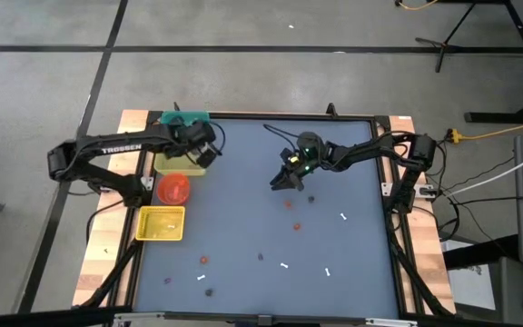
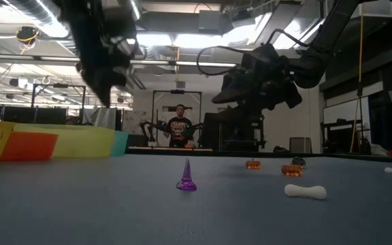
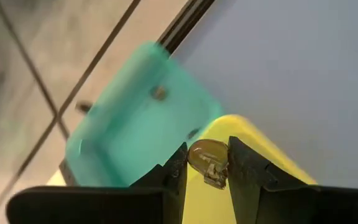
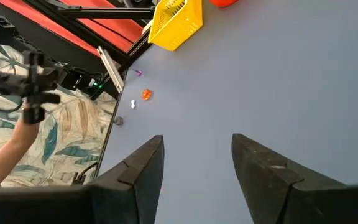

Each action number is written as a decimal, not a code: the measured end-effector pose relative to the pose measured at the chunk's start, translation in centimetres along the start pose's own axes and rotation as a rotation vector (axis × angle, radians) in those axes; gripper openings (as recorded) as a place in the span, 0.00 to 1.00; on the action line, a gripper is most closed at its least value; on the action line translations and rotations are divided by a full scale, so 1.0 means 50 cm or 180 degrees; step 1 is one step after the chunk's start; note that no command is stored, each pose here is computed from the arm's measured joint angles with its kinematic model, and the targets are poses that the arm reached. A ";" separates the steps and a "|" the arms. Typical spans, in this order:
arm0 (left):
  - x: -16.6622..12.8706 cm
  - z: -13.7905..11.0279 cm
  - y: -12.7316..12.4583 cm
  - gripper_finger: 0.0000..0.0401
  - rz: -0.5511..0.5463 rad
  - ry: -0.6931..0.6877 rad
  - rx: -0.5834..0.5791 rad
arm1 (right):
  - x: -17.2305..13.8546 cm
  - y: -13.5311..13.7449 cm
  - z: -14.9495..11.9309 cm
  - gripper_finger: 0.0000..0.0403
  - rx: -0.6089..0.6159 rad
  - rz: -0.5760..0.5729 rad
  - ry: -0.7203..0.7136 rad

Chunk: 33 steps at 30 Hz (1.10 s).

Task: Sort Halloween decoration
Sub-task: Put the top left black skull toy into the green bin, then put the top right white bone toy into the yellow basket

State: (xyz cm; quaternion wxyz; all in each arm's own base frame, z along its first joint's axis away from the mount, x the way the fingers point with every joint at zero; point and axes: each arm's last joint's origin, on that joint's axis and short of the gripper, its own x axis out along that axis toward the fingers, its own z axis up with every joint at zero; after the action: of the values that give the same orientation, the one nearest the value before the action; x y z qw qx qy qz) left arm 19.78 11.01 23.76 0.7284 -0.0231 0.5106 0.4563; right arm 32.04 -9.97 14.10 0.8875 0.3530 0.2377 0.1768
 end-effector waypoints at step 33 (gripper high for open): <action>0.131 -0.045 0.076 0.46 0.0362 -0.0072 -0.0983 | 0.000 0.000 0.001 0.47 0.0092 0.0006 -0.0007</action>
State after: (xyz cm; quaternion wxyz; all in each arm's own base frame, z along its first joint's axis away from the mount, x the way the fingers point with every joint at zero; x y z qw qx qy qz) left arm 15.94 16.30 19.32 0.6949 -0.1007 0.4266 0.5701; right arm 32.06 -9.98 14.13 0.8824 0.3662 0.2389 0.1737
